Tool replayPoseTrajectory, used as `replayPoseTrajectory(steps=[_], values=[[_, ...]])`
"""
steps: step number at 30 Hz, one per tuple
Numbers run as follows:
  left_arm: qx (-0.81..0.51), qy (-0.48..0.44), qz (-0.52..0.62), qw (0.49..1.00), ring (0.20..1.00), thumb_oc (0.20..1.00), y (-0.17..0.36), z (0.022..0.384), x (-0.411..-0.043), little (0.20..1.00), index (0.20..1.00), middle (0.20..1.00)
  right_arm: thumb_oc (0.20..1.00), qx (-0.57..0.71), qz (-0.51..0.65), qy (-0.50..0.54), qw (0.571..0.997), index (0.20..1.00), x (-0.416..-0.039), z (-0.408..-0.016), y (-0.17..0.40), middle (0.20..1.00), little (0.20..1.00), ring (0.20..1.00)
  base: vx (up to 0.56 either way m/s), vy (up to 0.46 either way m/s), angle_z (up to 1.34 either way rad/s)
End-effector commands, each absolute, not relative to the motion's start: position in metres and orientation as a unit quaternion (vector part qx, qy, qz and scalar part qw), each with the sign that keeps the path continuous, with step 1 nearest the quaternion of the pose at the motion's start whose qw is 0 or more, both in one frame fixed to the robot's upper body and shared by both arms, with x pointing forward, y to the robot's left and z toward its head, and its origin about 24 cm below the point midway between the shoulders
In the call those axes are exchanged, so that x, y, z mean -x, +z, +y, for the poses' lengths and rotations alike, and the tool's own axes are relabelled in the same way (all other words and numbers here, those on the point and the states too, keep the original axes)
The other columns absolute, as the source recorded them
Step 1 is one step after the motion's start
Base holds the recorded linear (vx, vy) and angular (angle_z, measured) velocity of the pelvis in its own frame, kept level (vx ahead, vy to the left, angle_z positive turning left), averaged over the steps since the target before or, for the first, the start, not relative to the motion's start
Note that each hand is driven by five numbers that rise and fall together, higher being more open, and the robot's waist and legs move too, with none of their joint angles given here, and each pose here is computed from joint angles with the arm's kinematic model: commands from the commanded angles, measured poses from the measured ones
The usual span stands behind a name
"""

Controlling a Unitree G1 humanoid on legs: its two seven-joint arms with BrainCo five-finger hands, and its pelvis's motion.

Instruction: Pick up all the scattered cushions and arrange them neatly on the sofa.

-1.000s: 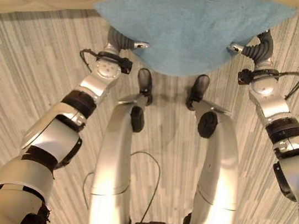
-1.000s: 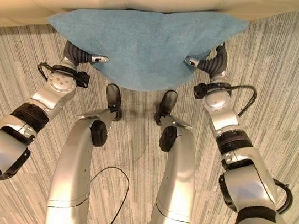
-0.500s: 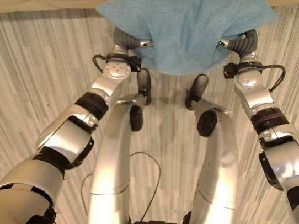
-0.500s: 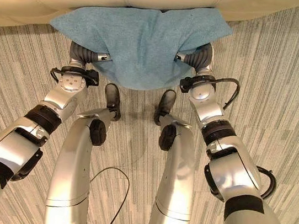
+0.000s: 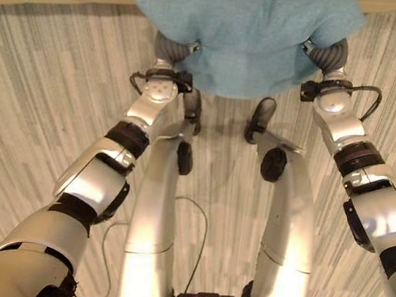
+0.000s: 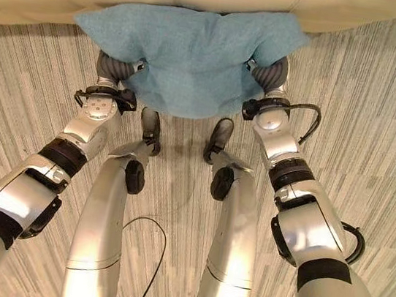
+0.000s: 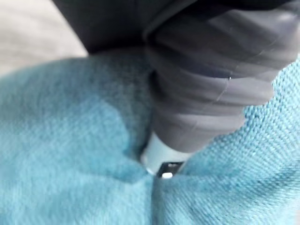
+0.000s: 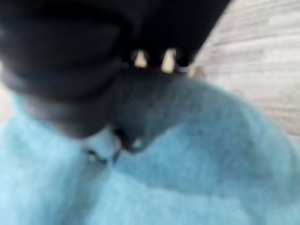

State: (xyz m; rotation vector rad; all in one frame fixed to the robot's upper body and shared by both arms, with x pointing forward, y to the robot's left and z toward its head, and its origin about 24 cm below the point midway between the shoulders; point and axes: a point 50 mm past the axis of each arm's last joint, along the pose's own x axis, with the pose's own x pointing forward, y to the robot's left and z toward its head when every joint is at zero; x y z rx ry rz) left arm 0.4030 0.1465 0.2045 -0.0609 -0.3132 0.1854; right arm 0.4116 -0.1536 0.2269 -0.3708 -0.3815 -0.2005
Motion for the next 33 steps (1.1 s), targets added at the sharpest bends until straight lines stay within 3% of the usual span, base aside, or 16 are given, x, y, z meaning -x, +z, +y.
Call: replayPoseTrajectory(steps=[1,14,21,33], values=[[0.104,0.001,-0.238,0.966,0.2,0.2,0.221,0.101,-0.387,0.2,0.2,0.2,0.2,0.122,-0.265,0.014,0.956,0.2,-0.395,-0.084,0.231,0.2,0.2,0.2,-0.08,-0.011,0.03],[0.138,-0.036,-0.133,0.981,0.2,0.2,0.129,0.09,-0.356,0.2,0.2,0.2,0.2,0.064,-0.183,0.01,0.981,0.2,-0.365,-0.11,0.143,0.2,0.2,0.2,-0.03,-0.018,0.1],[0.107,-0.042,-0.072,0.991,0.2,0.2,0.077,0.108,-0.329,0.2,0.2,0.2,0.2,0.053,-0.094,0.028,0.994,0.2,-0.335,-0.122,0.079,0.2,0.2,0.2,0.07,0.003,0.1],[0.08,0.007,-0.013,0.997,0.2,0.2,0.029,0.155,-0.283,0.2,0.2,0.2,0.2,0.067,-0.042,0.052,0.996,0.2,-0.301,-0.135,0.042,0.2,0.2,0.2,0.13,0.081,0.01]])
